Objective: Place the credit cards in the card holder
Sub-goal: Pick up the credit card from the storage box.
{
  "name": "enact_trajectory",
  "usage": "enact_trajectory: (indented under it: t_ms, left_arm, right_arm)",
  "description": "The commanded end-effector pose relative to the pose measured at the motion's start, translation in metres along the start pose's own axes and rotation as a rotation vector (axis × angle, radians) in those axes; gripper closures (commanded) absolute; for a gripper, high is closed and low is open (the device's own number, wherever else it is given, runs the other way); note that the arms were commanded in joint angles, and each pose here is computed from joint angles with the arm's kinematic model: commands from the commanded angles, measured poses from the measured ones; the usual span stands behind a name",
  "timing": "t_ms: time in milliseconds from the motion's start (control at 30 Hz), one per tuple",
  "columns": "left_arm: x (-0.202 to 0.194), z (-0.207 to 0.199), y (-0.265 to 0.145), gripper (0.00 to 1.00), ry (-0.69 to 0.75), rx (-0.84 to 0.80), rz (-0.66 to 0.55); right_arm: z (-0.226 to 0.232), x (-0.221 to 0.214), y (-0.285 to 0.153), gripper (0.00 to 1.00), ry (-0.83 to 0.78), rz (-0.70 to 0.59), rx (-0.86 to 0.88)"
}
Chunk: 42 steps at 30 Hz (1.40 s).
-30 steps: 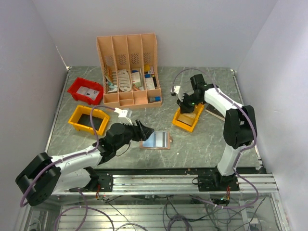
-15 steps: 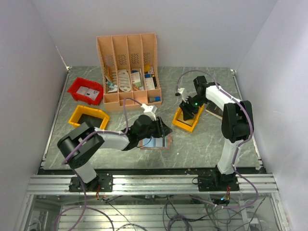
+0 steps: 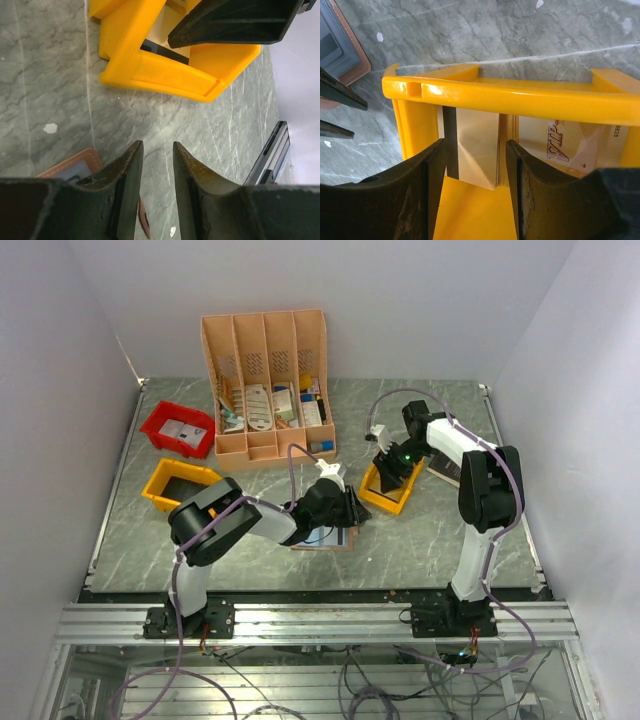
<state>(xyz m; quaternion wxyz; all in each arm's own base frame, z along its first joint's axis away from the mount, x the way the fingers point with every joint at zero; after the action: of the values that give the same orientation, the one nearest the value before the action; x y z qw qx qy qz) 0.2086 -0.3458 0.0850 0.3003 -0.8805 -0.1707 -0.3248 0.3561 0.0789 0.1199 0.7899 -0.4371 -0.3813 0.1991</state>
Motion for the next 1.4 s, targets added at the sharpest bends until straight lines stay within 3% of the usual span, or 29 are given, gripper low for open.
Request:
enact_trajectory:
  t_ms: [0, 200, 667, 1100, 1367]
  left_arm:
    - [0.008, -0.009, 0.012, 0.59, 0.014, -0.023, -0.033]
    - [0.004, -0.006, 0.020, 0.59, 0.017, -0.016, -0.016]
    - [0.011, 0.006, 0.026, 0.58, 0.027, 0.005, -0.009]
    - [0.015, 0.008, 0.027, 0.58, 0.024, -0.001, -0.016]
    - [0.014, 0.009, 0.026, 0.59, 0.021, -0.007, -0.015]
  right_arm:
    - [-0.005, -0.004, 0.010, 0.49, 0.024, 0.004, 0.021]
    - [-0.003, -0.007, 0.015, 0.52, 0.032, 0.015, 0.063]
    - [0.019, 0.003, -0.006, 0.78, 0.049, -0.032, 0.196]
    - [0.038, -0.007, -0.009, 0.82, 0.102, -0.036, 0.292]
    - [0.031, -0.008, -0.010, 0.75, 0.106, -0.049, 0.144]
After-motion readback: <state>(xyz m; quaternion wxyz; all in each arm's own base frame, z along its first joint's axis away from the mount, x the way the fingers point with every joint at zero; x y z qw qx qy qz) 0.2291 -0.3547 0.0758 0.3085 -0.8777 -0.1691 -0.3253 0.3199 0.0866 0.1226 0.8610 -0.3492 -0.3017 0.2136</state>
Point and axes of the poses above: each gripper's point midway between its finger pads, its own y axis out along the fingers, its own z axis along the line the jaws close on, x = y × z, the point moved 10 cm from there along -y, back along the fingers, and after that the axes turned 9 degrees about y, right-handed, at the moved point
